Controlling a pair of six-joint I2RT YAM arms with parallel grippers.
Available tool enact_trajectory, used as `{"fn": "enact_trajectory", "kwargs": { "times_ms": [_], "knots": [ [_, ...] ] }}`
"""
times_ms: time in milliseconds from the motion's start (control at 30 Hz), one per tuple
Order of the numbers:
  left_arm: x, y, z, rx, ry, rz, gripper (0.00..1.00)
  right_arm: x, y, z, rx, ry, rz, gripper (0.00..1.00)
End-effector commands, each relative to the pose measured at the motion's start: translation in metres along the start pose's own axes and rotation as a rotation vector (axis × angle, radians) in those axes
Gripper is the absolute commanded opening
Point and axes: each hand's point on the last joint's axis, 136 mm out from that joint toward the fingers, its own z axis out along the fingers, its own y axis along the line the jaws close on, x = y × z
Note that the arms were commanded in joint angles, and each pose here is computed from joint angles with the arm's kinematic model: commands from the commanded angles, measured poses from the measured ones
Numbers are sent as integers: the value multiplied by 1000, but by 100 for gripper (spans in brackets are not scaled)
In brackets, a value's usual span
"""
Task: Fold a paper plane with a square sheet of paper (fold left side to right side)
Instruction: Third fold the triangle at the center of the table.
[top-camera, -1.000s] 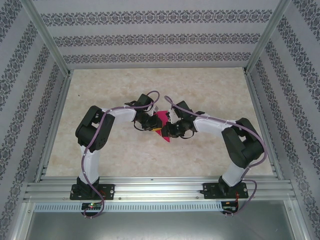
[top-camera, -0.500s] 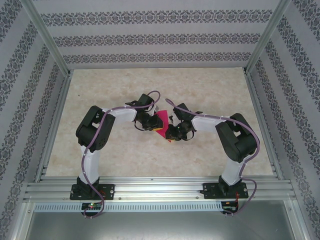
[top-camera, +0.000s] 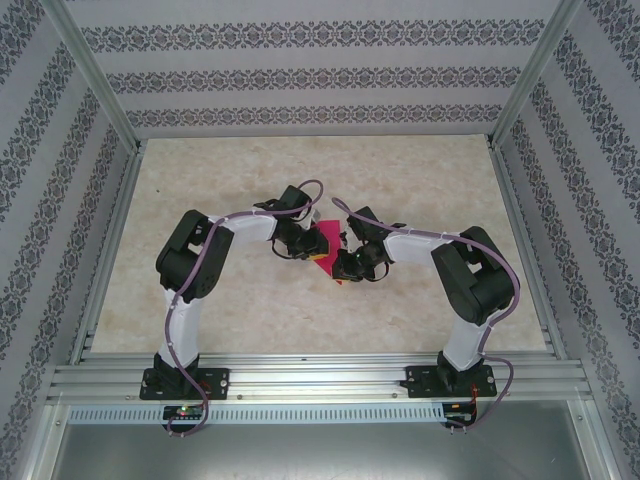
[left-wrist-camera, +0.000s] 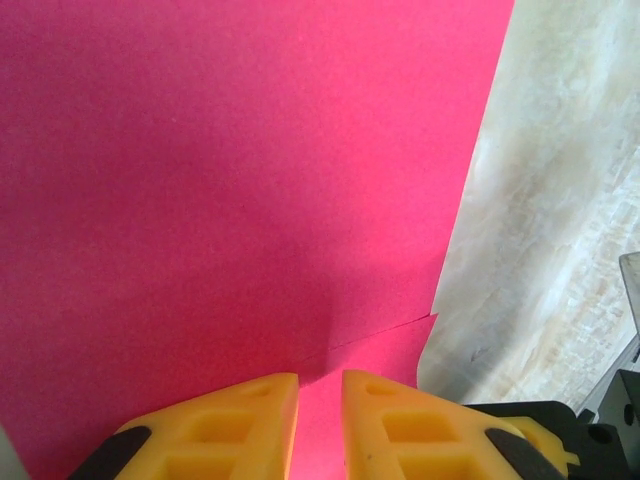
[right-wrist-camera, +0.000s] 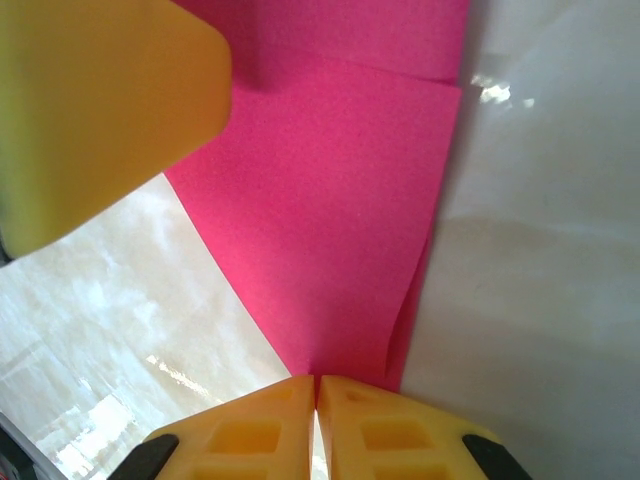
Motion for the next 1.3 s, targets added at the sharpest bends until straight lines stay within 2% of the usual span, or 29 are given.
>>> {"fn": "enact_trajectory", "kwargs": {
  "times_ms": [0,300,633,867,1067,1267],
  "knots": [
    [3,33,23,-115,9,-45,23,35,-39,9,148,120,92,13],
    [-11,14,17,-101,2,-8,30,35,-44,6,182,112,86,13],
    [-41,-27,-27,-98,-70,88,38,32,-41,1,181,94,69,12],
    [-46,-36,-56,-79,-131,101,41,33,-39,1,169,93,69,12],
    [-29,-42,-72,-33,-175,101,32,31,-36,1,157,86,60,12],
    [-3,-48,-55,34,-127,83,23,31,-37,3,157,88,65,12]
  ]
}}
